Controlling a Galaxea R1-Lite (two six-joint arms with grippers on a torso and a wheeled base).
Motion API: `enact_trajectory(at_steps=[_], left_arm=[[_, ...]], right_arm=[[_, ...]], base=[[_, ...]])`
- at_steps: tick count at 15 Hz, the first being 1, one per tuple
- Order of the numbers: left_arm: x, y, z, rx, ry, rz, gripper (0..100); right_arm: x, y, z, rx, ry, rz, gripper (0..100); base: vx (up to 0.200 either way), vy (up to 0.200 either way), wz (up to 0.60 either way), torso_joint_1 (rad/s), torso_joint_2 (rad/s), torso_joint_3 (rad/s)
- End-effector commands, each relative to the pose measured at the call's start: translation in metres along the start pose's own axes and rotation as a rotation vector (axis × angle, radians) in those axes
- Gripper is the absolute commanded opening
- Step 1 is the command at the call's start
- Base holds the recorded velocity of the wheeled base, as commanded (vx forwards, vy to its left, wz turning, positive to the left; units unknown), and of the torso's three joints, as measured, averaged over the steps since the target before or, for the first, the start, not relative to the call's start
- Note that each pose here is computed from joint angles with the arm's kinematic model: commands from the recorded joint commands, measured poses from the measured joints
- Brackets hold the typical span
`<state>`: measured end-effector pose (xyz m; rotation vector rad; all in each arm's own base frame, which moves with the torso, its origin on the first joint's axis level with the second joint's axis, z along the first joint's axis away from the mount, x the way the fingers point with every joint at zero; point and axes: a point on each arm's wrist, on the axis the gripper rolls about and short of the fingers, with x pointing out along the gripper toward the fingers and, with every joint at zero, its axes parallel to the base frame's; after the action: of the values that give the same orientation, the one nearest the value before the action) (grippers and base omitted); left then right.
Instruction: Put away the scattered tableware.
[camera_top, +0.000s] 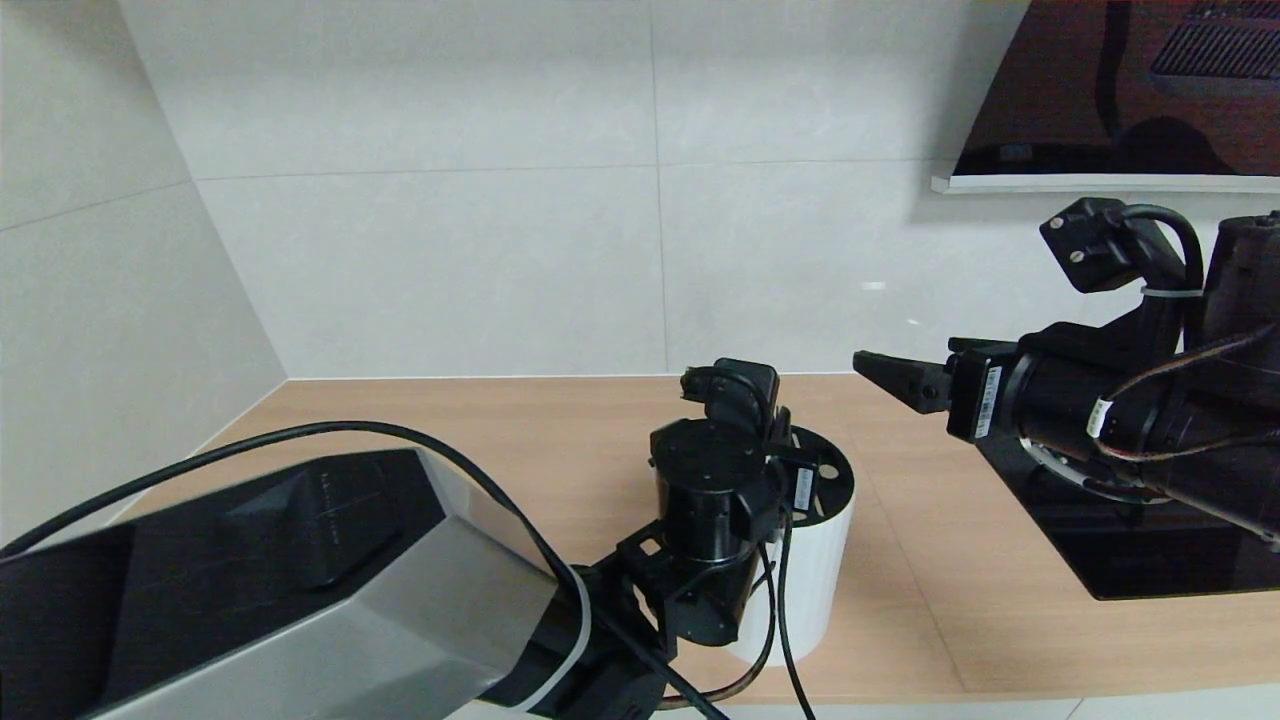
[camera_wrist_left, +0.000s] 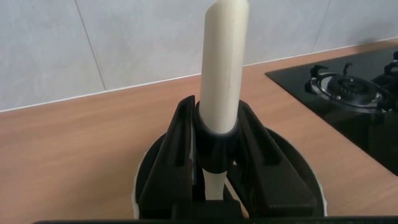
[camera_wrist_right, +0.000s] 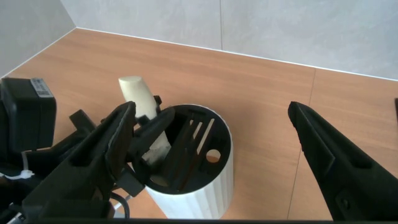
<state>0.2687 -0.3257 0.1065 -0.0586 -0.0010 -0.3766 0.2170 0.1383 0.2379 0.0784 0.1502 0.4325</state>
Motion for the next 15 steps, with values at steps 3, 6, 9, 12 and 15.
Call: enact_trajectory(at_steps=[3, 6, 9, 12, 15], left_arm=[[0.000, 0.000, -0.001, -0.001, 0.000, 0.001, 100], [0.000, 0.000, 0.001, -0.004, -0.005, 0.000, 100], [-0.001, 0.000, 0.003, -0.006, -0.009, 0.000, 100], [-0.016, 0.008, 0.041, -0.022, -0.115, -0.003, 100], [-0.039, 0.018, 0.082, -0.048, -0.192, -0.040, 100]], right_arm=[[0.000, 0.000, 0.000, -0.001, -0.002, 0.000, 100], [0.000, 0.000, 0.000, -0.001, 0.001, 0.000, 100], [0.000, 0.000, 0.000, -0.001, 0.001, 0.000, 100], [-0.001, 0.000, 0.000, 0.001, -0.002, 0.000, 100], [-0.003, 0.000, 0.002, 0.002, -0.009, -0.002, 100]], base=[[0.000, 0.000, 0.00, 0.000, 0.00, 0.000], [0.000, 0.000, 0.00, 0.000, 0.00, 0.000], [0.000, 0.000, 0.00, 0.000, 0.00, 0.000], [0.000, 0.000, 0.00, 0.000, 0.00, 0.000], [0.000, 0.000, 0.00, 0.000, 0.00, 0.000]])
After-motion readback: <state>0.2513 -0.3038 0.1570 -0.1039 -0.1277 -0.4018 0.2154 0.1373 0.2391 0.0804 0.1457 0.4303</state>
